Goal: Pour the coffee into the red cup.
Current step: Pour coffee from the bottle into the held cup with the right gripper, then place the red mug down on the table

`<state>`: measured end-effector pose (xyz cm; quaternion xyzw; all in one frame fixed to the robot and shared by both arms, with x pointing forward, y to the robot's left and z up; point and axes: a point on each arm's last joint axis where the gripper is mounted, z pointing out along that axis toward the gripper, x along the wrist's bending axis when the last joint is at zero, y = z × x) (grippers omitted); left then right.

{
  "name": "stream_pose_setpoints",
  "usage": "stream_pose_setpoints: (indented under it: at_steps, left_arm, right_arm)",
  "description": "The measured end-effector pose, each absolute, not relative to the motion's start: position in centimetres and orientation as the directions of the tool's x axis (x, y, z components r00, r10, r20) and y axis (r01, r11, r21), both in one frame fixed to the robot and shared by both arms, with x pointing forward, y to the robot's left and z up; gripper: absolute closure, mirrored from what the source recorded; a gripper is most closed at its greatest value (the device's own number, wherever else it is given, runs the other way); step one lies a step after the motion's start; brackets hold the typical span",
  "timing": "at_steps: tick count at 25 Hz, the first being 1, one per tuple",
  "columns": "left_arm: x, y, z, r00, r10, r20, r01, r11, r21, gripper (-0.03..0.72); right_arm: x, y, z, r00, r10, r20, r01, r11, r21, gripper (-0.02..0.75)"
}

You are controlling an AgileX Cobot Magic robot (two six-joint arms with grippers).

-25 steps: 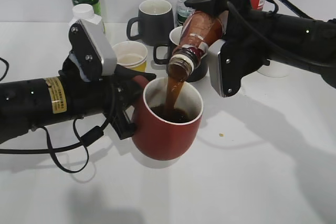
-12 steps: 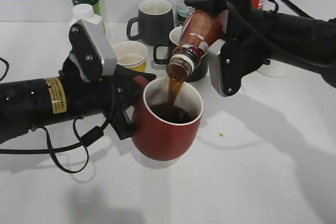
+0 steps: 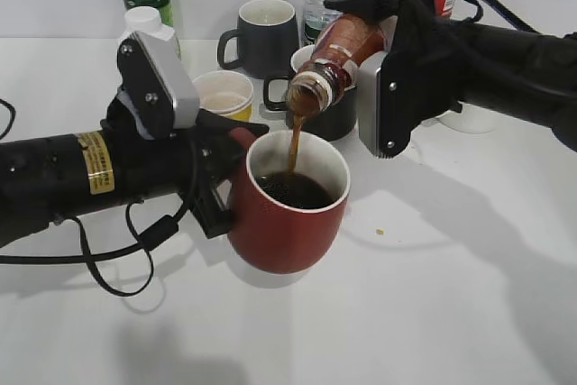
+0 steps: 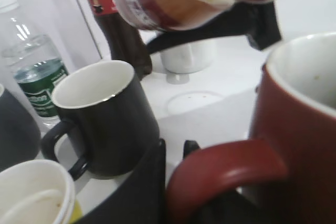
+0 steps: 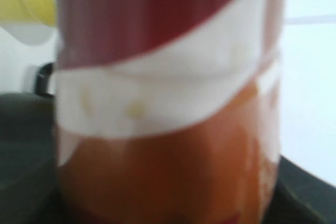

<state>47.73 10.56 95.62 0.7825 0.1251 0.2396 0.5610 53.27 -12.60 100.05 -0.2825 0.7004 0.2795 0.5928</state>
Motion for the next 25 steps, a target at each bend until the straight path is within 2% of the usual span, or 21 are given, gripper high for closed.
stream_pose_setpoints:
  at_steps: [6, 11, 14, 19, 25]
  left_arm:
    - [48.0, 10.6, 96.0, 0.837, 0.507, 0.206, -0.061, -0.288, 0.956, 0.617]
    - [48.2, 10.9, 96.6, 0.814, 0.55, 0.186, -0.048, -0.255, 0.966, 0.617]
    - [48.2, 11.3, 97.5, 0.787, 0.594, 0.169, -0.035, -0.23, 0.973, 0.617]
    - [48.1, 12.4, 99.1, 0.722, 0.679, 0.131, 0.02, -0.21, 0.978, 0.617]
    - [48.1, 14.2, 101.1, 0.659, 0.742, 0.121, 0.026, -0.184, 0.983, 0.617]
  right_arm:
    - [53.3, -12.7, 99.8, -0.259, 0.015, -0.966, -0.686, 0.701, 0.194, 0.234]
    - [53.4, -12.8, 99.6, -0.427, 0.183, -0.885, -0.59, 0.685, 0.427, 0.234]
    - [53.4, -12.8, 99.9, -0.506, 0.32, -0.801, -0.513, 0.635, 0.578, 0.234]
    - [54.0, -13.2, 100.6, -0.55, 0.538, -0.639, -0.371, 0.527, 0.764, 0.234]
    - [54.7, -14.1, 101.1, -0.519, 0.746, -0.418, -0.206, 0.366, 0.908, 0.234]
